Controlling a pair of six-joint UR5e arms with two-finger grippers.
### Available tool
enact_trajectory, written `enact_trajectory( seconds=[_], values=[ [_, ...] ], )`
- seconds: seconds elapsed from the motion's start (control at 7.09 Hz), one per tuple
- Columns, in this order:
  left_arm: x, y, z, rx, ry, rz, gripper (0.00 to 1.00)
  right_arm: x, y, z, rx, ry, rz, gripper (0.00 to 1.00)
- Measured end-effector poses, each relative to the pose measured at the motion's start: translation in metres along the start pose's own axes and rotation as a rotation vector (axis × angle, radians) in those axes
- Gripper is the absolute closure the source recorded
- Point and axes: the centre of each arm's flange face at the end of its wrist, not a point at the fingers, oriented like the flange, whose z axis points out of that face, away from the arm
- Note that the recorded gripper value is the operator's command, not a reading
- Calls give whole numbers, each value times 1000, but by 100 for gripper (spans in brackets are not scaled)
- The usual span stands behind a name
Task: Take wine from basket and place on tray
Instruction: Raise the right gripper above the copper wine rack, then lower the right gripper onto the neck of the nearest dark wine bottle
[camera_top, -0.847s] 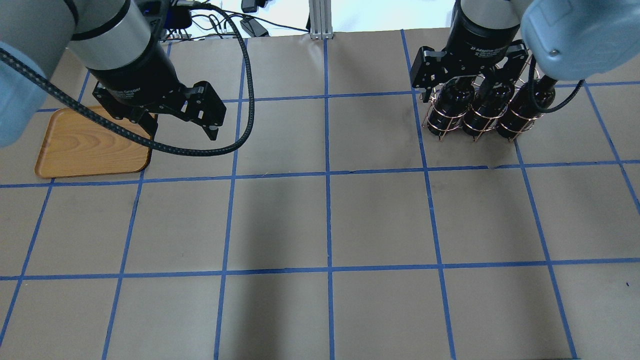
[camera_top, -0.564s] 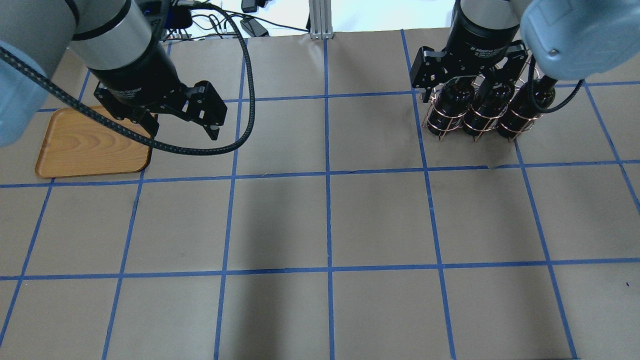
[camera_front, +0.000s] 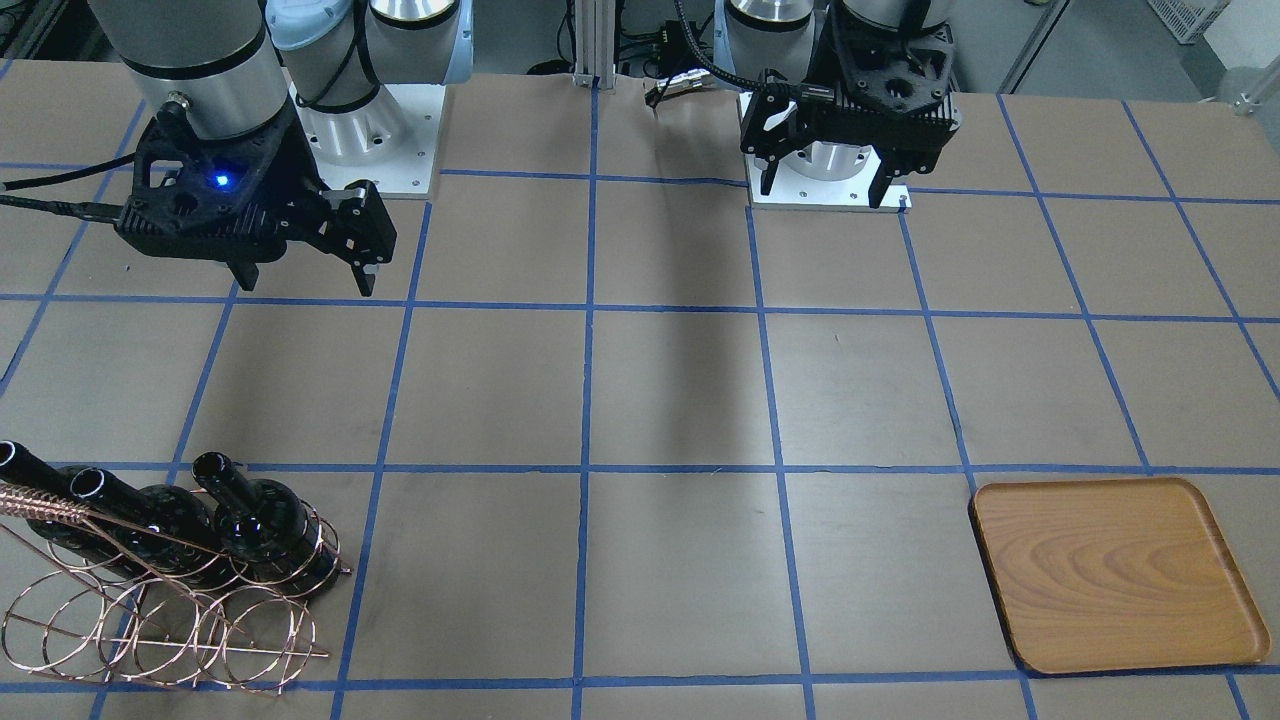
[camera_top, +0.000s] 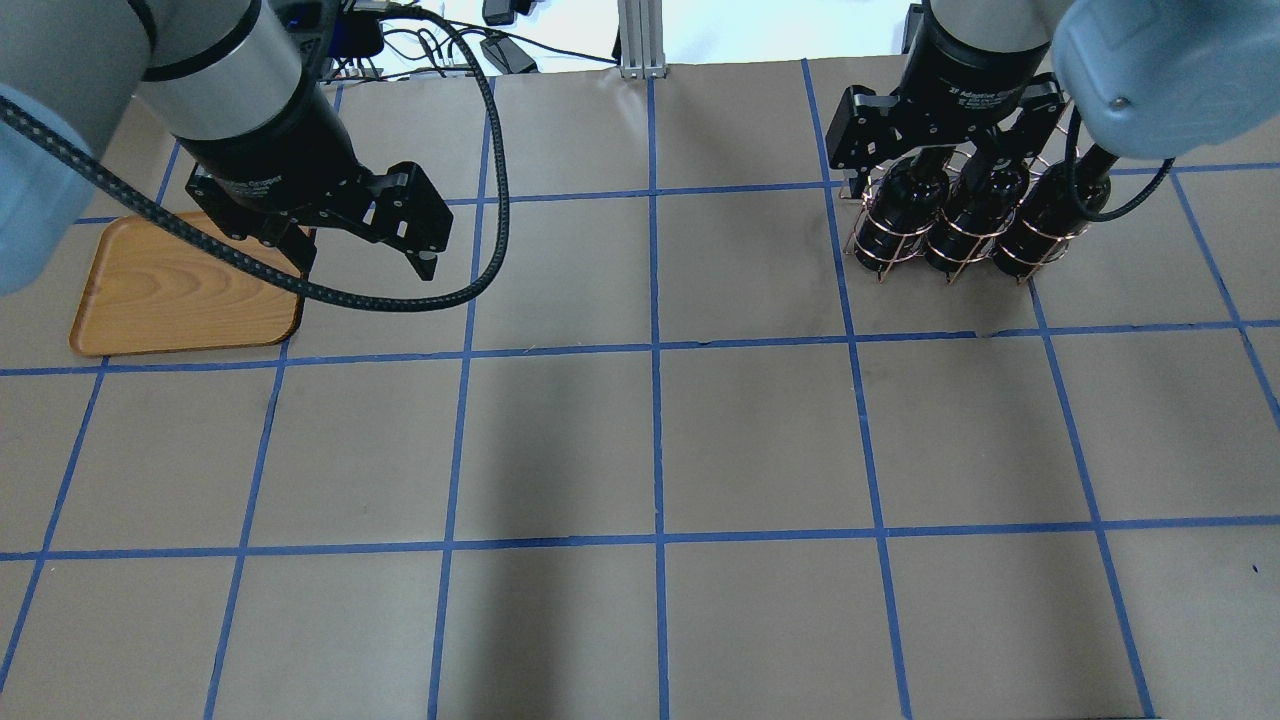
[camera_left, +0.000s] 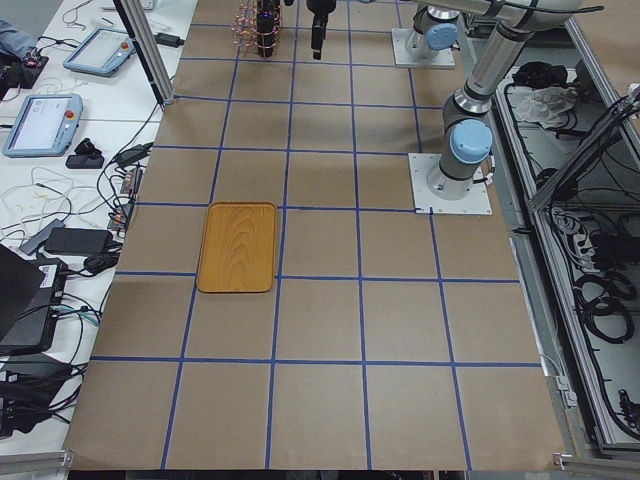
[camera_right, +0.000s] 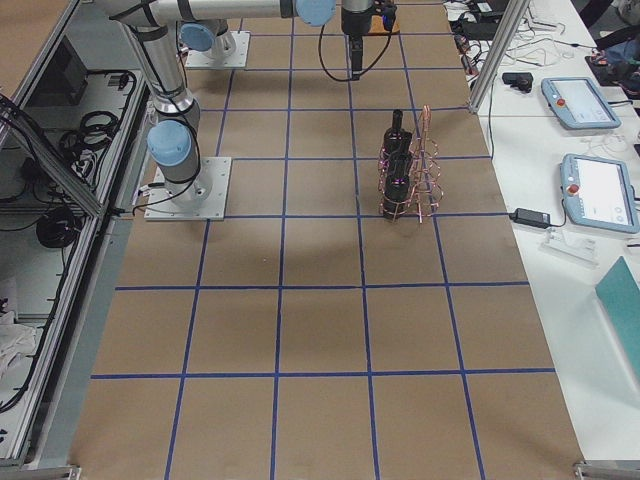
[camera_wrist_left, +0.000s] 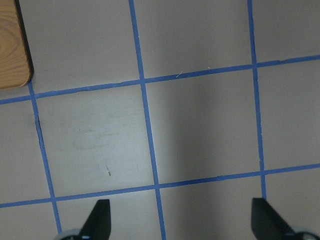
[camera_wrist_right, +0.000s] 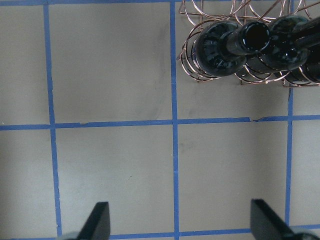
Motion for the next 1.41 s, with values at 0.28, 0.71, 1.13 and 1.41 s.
enact_trajectory(
  seconds=[0.28, 0.71, 1.13, 1.41],
  values=[
    [0, 0, 0, 0, -1, 3, 0, 7, -3, 0, 8, 0, 18, 0],
    [0, 1, -1, 4, -2, 1, 0, 38, -15, -5, 43, -2, 6, 0],
    [0, 0, -1, 2, -2, 2, 0, 70, -35, -12, 150, 9, -69, 1],
    [0, 0, -1, 4, -2, 4, 0, 109, -54, 5, 152, 21, -112, 6]
  ],
)
